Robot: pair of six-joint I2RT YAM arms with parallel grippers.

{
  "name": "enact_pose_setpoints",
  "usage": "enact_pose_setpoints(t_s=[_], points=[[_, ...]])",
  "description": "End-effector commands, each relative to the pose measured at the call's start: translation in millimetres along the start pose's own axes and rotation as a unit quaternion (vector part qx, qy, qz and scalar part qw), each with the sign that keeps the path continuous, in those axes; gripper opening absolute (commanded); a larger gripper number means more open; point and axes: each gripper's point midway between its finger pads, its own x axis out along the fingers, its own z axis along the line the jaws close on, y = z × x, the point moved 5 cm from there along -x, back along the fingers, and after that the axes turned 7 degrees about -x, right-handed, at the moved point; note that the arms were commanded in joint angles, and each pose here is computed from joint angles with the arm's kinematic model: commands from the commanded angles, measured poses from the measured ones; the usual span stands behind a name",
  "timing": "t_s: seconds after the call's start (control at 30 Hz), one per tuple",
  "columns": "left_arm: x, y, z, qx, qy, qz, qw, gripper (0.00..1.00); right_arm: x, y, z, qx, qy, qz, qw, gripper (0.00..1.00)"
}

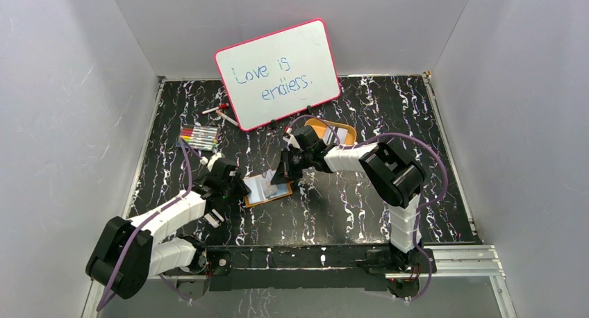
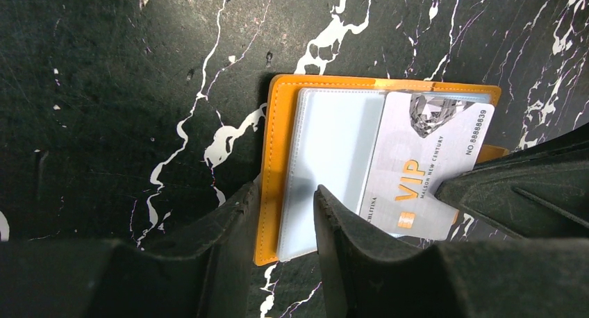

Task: Put the credit cards into the card holder
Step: Insert the credit card into the card holder.

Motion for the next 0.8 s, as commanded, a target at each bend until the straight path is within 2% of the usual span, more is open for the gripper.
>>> enact_pose_setpoints(t_s=[0.0,0.3,0.77], points=[[-1.6,0.2,5.2,0.002,-0.006,-0.002,1.0,0.33,3.6,2.7,10.4,0.001,-0.018,0.0,1.0,0.0],[-1.8,0.6,4.8,0.002,-0.003,-0.001,1.0,0.33,8.9,9.3,11.2,0.035,-0.037,0.001,0.999,0.0],[-0.8,1.5,4.2,0.002,-0.002,0.002,1.0,0.33,18.5,18.1,8.6,0.045,-0.055,0.024,0.997,0.0]])
